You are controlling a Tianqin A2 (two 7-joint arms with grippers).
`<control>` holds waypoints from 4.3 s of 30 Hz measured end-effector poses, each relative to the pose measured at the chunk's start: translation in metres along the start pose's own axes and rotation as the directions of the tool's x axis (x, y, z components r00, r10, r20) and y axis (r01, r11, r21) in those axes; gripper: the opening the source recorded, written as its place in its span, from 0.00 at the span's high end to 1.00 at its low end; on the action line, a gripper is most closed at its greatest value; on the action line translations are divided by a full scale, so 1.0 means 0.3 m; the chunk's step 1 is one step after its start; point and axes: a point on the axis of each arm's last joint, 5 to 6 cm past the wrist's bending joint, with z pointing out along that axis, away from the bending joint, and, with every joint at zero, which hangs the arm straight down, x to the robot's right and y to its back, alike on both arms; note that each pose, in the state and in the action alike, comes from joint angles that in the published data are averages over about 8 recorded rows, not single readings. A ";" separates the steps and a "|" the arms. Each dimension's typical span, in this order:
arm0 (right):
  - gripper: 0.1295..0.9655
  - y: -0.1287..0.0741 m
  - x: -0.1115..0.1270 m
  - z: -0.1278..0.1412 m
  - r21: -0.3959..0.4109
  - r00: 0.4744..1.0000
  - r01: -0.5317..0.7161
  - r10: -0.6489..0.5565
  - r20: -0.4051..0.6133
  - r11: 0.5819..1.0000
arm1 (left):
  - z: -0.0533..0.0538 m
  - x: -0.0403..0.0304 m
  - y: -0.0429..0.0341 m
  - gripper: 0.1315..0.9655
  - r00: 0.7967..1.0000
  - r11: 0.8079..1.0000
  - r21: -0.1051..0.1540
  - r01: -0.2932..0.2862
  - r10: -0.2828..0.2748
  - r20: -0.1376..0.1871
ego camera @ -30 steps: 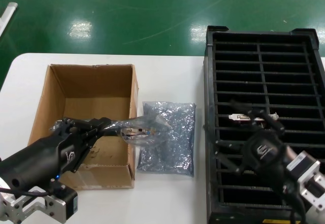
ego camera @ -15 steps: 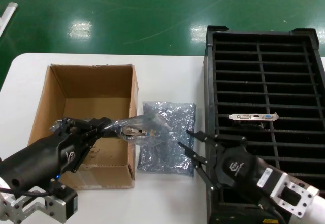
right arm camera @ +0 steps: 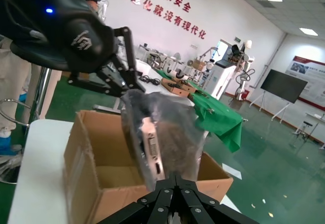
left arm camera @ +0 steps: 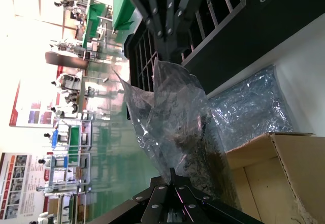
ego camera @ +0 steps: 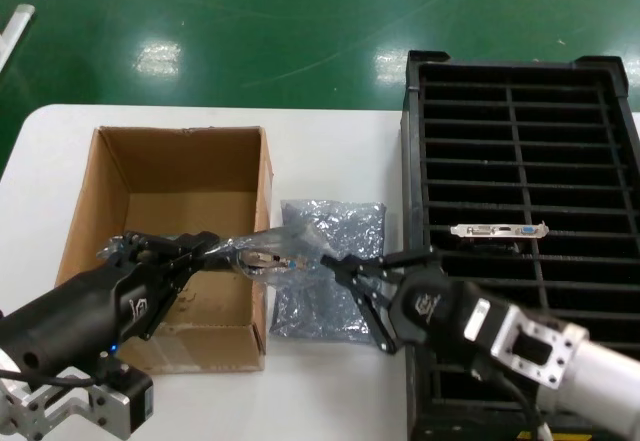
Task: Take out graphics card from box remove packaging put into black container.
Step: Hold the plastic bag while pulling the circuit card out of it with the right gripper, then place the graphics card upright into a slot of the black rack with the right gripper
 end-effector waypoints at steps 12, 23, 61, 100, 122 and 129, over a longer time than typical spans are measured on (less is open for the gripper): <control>0.99 -0.002 0.104 0.088 0.007 0.995 -0.002 0.001 0.095 1.000 | 0.000 0.000 0.000 0.99 1.000 1.000 0.000 0.000 0.000 0.000; 1.00 -0.011 0.168 0.153 0.000 0.971 0.022 -0.021 0.238 1.000 | 0.000 0.000 0.000 0.99 1.000 1.000 0.000 0.000 0.000 0.000; 0.86 -0.010 0.205 0.303 0.050 0.967 -0.010 -0.003 0.256 0.999 | 0.000 0.000 0.000 0.99 1.000 1.000 0.000 0.000 0.000 0.000; 0.93 -0.178 0.297 -0.219 0.055 0.979 0.098 -0.106 0.173 0.994 | 0.000 0.000 0.000 0.99 1.000 1.000 0.000 0.000 0.000 0.000; 0.93 -0.161 0.330 -0.408 -0.051 0.996 0.087 -0.085 0.034 0.995 | 0.000 0.000 0.000 0.99 1.000 1.000 0.000 0.000 0.000 0.000; 0.93 -0.161 0.330 -0.408 -0.051 0.996 0.087 -0.085 0.034 0.995 | 0.000 0.000 0.000 0.99 1.000 1.000 0.000 0.000 0.000 0.000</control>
